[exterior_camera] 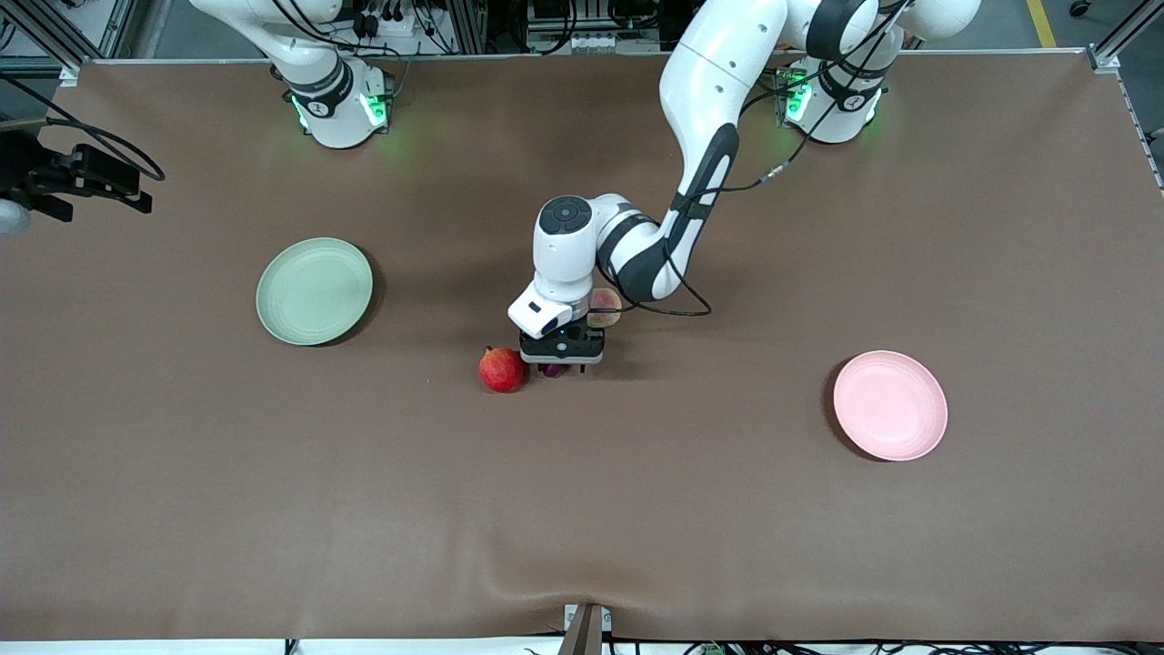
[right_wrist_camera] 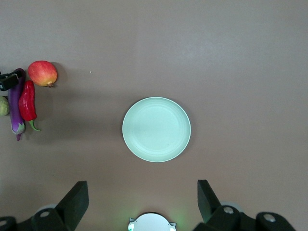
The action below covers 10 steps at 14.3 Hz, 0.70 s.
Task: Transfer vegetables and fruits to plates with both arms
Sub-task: 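Close the left gripper on the purple eggplant and lift it, then carry the eggplant to the pink plate while the right gripper reaches the apple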
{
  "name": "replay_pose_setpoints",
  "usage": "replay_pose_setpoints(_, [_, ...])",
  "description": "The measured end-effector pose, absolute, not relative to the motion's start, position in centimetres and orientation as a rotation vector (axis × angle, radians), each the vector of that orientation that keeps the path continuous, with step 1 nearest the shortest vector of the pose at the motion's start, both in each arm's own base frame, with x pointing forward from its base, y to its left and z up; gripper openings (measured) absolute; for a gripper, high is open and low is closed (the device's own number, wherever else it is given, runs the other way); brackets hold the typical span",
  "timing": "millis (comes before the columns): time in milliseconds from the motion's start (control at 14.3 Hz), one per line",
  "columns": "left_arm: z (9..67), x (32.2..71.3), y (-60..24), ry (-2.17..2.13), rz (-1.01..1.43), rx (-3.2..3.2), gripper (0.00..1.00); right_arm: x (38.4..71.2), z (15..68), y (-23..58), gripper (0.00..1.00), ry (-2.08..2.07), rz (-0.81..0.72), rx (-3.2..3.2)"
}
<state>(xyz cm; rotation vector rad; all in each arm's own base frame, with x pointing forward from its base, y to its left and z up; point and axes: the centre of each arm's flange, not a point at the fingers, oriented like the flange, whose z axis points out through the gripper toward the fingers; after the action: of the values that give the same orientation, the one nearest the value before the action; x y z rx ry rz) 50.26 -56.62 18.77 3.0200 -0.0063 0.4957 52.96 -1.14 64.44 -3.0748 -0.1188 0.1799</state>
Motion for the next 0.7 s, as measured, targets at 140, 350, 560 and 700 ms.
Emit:
replay_pose_setpoints(140, [18.0,49.9,-56.5,-0.004,0.48,3.031,0.77,53.0,64.4,-1.1,1.0,-0.119,0.18,-3.075])
replay_pose_setpoints(350, [17.1,49.3,-56.4,-0.003,0.446,3.055,0.56,53.0,64.4,-1.1,1.0,-0.119,0.18,-3.075])
replay_pose_setpoints(560, [17.1,49.1,-56.6,0.032,0.41,3.06,0.38,53.0,64.4,-1.2,1.0,-0.117,0.182,-3.082])
replay_pose_setpoints(700, [17.3,49.2,-56.6,0.06,0.393,3.049,0.38,53.3,63.7,-1.3,1.0,-0.117,0.203,-3.082])
